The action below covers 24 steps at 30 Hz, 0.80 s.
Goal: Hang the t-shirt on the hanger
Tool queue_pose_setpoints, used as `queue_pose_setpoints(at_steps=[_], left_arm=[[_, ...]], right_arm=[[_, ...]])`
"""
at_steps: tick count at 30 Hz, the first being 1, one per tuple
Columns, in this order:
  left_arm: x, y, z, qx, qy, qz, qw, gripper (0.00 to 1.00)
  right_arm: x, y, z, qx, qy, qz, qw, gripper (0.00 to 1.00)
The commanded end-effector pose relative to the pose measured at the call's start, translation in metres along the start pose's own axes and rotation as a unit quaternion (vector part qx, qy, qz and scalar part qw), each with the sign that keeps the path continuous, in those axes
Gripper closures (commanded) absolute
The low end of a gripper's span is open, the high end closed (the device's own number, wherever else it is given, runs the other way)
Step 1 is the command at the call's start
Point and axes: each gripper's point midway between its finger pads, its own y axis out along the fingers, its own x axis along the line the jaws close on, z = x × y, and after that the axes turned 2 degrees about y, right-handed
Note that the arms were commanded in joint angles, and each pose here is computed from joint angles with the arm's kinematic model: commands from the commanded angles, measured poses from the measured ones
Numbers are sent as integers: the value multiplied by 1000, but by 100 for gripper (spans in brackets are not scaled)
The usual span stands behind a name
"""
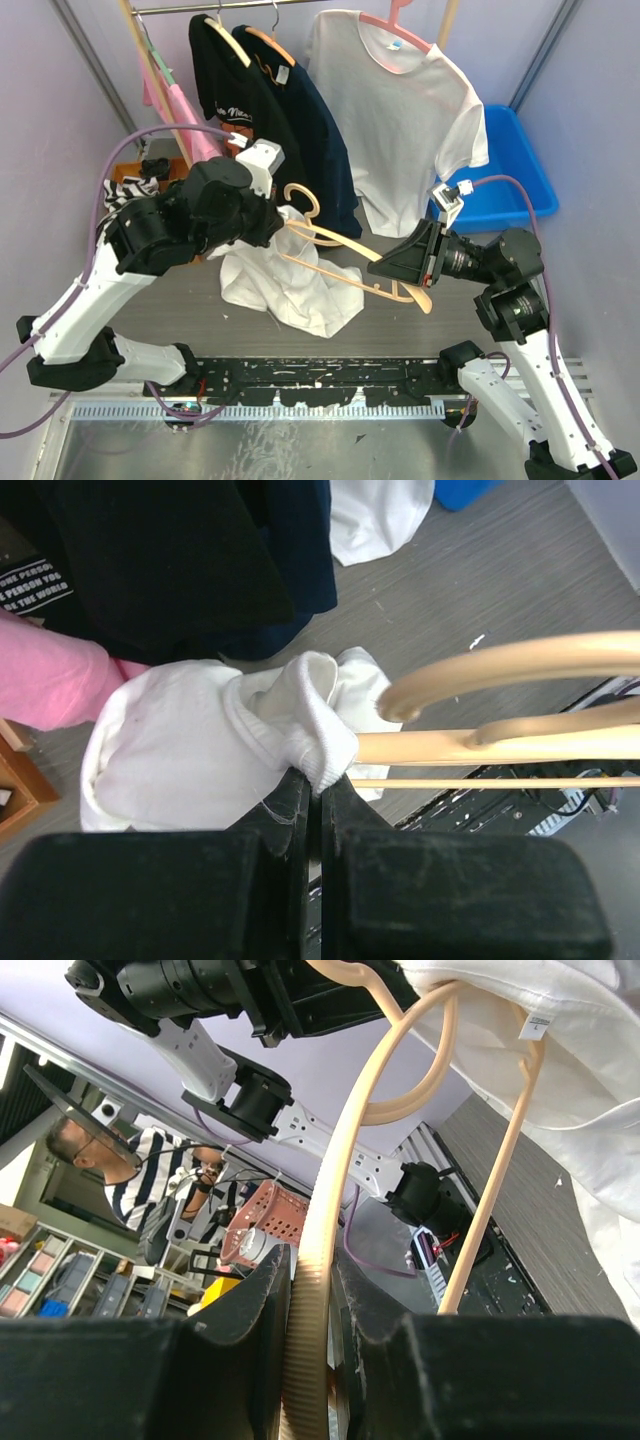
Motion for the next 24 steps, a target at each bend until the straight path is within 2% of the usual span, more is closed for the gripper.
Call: queue_pose_setpoints(at_steps=[1, 16, 24], left_arm=[[-15, -10, -22, -53, -9, 35, 998, 100], [-19, -9, -33, -119, -36, 48, 991, 96], [-21, 6, -25, -116, -35, 45, 992, 89]], right_arm=[[14, 2, -16, -34, -47, -26, 998, 99], [-1, 10, -15, -58, -19, -34, 998, 99], [-5, 26, 3, -63, -3, -63, 996, 99]])
